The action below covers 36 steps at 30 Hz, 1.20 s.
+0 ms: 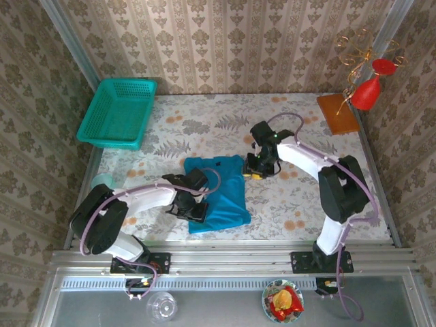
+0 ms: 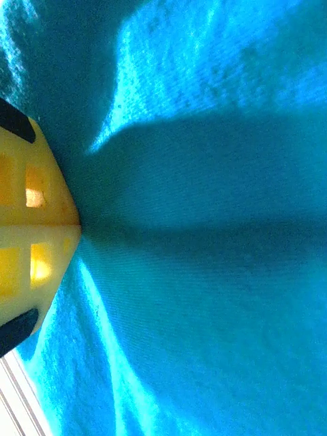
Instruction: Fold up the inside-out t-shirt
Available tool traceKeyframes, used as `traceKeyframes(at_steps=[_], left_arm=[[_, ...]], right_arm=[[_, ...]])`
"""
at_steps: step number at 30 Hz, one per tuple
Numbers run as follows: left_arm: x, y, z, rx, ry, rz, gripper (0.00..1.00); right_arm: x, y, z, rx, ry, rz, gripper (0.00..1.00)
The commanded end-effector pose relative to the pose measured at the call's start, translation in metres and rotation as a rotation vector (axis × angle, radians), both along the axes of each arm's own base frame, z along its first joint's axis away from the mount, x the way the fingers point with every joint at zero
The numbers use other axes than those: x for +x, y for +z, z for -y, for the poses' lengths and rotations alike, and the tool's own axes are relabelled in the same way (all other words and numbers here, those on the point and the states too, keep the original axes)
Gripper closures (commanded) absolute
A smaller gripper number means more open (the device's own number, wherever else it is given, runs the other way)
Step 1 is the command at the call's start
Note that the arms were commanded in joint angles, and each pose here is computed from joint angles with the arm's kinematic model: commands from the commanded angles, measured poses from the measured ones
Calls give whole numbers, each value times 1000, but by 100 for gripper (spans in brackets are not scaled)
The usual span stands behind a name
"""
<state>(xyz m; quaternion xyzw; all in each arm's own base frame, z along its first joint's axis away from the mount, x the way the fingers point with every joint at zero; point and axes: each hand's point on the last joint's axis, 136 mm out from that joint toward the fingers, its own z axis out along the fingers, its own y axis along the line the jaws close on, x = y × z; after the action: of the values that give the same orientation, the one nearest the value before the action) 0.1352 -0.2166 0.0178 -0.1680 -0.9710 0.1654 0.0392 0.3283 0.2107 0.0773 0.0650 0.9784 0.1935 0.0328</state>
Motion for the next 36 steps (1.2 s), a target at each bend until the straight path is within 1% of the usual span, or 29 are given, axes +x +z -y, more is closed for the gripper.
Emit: traceKeyframes(at_steps=[1, 4, 8, 10, 12, 13, 16, 22, 24, 25, 26, 28, 30, 31, 34, 36], left_arm=[[-13, -5, -19, 61, 12, -26, 95], [0, 13, -13, 25, 27, 32, 90], [22, 40, -7, -35, 75, 116, 84], [35, 50, -15, -28, 116, 169, 83], [47, 56, -26, -29, 162, 200, 82], [53, 59, -32, -39, 189, 207, 82], [65, 64, -47, -65, 253, 225, 82], [73, 69, -63, -83, 294, 228, 82], [73, 70, -63, -86, 288, 229, 82], [77, 70, -68, -87, 313, 227, 82], [78, 70, -68, -91, 316, 228, 82], [79, 70, -69, -97, 323, 229, 82], [80, 70, -70, -99, 325, 227, 82], [80, 70, -70, -100, 328, 228, 82], [82, 70, -71, -103, 333, 226, 82], [83, 70, -72, -100, 332, 224, 82]], right_arm=[[14, -4, -9, 39, 53, -25, 61], [28, -12, -20, 63, 67, -52, 59], [39, -21, -26, 69, 64, -62, 59], [44, -25, -24, 45, 60, -58, 59], [48, -29, -15, -16, 54, -51, 59], [50, -32, -10, -54, 52, -49, 59], [56, -37, -6, -84, 51, -49, 58], [64, -41, -23, -12, 63, -74, 59], [66, -37, -31, 23, 63, -73, 63], [66, -34, -36, 47, 64, -71, 67], [67, -29, -39, 63, 65, -67, 72], [68, -14, -45, 79, 72, -36, 90], [68, 3, -51, 96, 80, -2, 98], [66, 9, -54, 108, 85, 7, 100], [63, 27, -64, 151, 96, 34, 100], [61, 32, -71, 197, 100, 35, 100]])
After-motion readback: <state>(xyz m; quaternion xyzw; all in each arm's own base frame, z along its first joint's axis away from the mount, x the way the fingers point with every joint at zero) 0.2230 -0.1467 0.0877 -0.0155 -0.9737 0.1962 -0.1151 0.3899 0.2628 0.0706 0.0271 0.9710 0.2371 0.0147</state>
